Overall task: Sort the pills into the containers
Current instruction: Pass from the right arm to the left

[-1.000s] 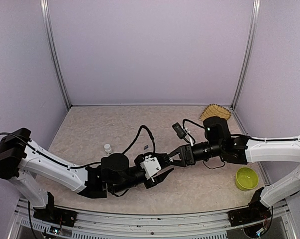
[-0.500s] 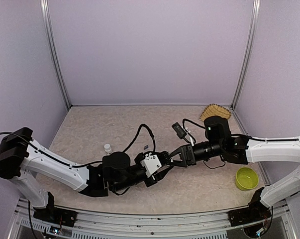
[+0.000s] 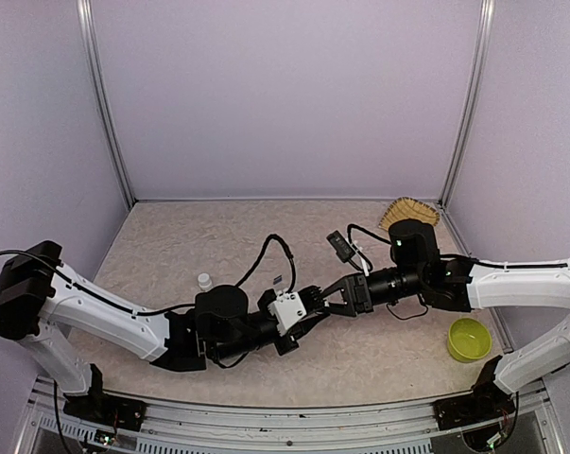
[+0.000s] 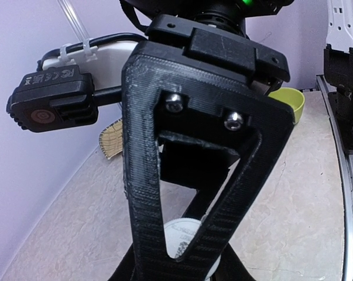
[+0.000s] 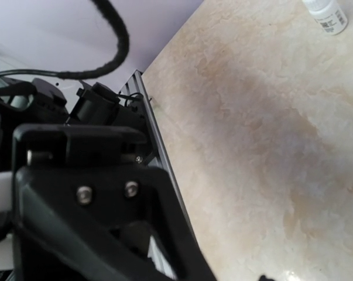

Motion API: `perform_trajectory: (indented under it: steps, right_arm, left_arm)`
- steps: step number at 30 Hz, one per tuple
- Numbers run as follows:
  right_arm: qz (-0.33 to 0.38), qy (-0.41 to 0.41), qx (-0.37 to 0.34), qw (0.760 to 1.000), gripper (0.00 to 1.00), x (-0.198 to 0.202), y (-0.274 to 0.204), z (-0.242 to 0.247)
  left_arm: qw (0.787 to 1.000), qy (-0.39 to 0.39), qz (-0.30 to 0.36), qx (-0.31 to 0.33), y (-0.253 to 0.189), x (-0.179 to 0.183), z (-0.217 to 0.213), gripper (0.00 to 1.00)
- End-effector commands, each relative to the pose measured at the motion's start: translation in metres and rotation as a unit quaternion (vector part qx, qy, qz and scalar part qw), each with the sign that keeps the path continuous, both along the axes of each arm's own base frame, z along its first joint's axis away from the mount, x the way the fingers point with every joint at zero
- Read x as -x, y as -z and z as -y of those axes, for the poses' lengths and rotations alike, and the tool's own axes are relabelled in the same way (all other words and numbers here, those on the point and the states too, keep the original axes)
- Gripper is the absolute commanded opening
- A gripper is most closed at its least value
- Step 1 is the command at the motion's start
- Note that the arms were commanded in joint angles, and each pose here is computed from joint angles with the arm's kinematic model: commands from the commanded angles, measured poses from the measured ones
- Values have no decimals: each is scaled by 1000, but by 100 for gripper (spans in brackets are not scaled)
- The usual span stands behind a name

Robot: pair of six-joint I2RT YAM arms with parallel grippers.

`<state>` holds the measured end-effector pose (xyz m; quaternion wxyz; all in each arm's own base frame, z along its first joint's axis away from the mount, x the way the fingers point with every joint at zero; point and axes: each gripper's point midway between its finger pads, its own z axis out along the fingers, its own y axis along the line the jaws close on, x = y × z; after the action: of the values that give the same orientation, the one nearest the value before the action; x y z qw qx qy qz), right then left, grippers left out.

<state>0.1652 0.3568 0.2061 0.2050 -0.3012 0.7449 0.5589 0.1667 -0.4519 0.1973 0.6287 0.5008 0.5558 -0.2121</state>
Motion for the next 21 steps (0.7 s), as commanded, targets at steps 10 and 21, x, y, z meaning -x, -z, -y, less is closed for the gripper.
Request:
perform_trajectory:
  steps: [10,21]
  right_arm:
    - [20,-5,-9,1000,40,-1,-9,-3]
    - [27,-18,-19,999,70,3,-12,0]
  left_arm:
    - [1000,3,-8,23,-16,-4,8,35]
    - [1000,6,-14,28,-15,-3,8,6]
